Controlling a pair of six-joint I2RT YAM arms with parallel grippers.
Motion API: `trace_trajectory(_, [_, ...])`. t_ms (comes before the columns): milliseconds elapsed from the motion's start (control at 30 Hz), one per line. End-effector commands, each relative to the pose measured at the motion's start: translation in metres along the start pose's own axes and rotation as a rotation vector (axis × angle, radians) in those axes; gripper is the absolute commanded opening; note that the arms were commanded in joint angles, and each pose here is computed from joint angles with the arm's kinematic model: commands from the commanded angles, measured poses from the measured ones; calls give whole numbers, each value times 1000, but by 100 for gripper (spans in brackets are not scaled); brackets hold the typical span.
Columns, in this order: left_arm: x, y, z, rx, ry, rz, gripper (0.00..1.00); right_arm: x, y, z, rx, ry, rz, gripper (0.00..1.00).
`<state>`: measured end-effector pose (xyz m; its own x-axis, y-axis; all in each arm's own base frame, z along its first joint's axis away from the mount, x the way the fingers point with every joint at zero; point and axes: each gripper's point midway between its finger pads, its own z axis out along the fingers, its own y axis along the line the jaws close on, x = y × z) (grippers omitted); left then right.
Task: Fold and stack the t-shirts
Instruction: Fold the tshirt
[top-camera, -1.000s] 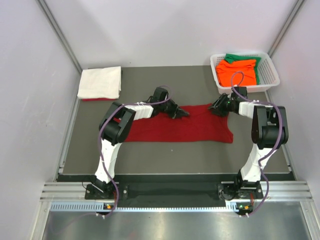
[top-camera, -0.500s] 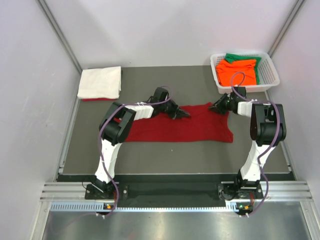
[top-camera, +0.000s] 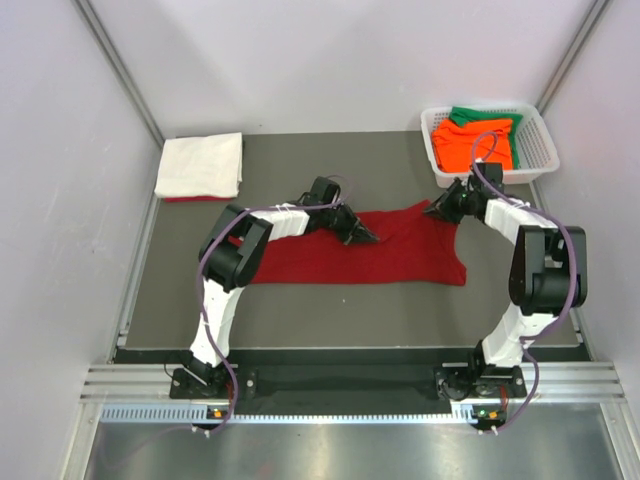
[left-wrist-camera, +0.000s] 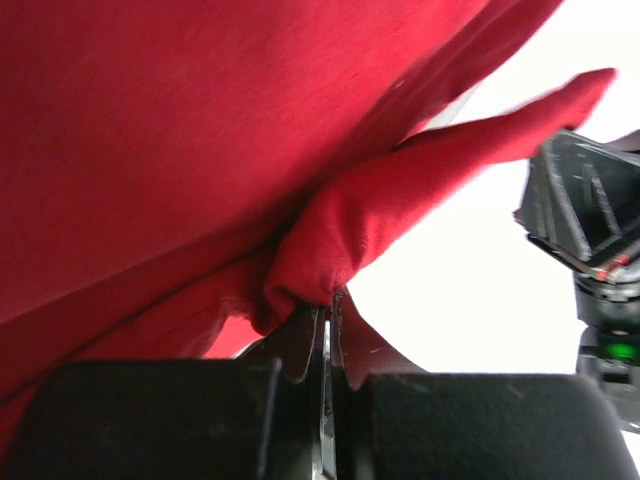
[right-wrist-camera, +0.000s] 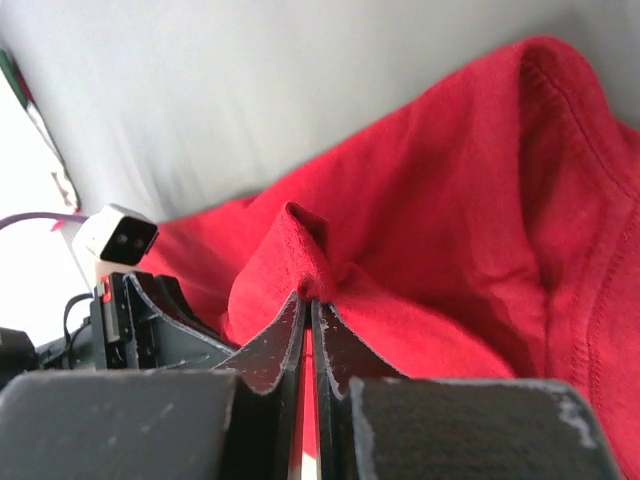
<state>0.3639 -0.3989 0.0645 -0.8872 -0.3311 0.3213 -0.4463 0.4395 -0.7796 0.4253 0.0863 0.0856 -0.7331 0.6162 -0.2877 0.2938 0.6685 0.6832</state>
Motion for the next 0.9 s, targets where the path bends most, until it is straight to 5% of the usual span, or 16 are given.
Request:
trace_trajectory(0, [23,-26,-23,30,35,89,0,-6,7,-17,20,-10,-61,0])
trace_trajectory(233, [25,-29,-24,40,46,104,0,-6,2,-5,0,-3,-105,14])
trace_trajectory(500, [26,-32,-22,51,59,106,0,-13,-2,17,-26,3,-95,18])
trace_trajectory(733, [25,-38,-23,66,69,122,0,-6,-17,7,42,-13,-57,43])
trace_trajectory(867, [24,-33,-19,55,81,106,0,-8,-27,15,40,-7,-51,41])
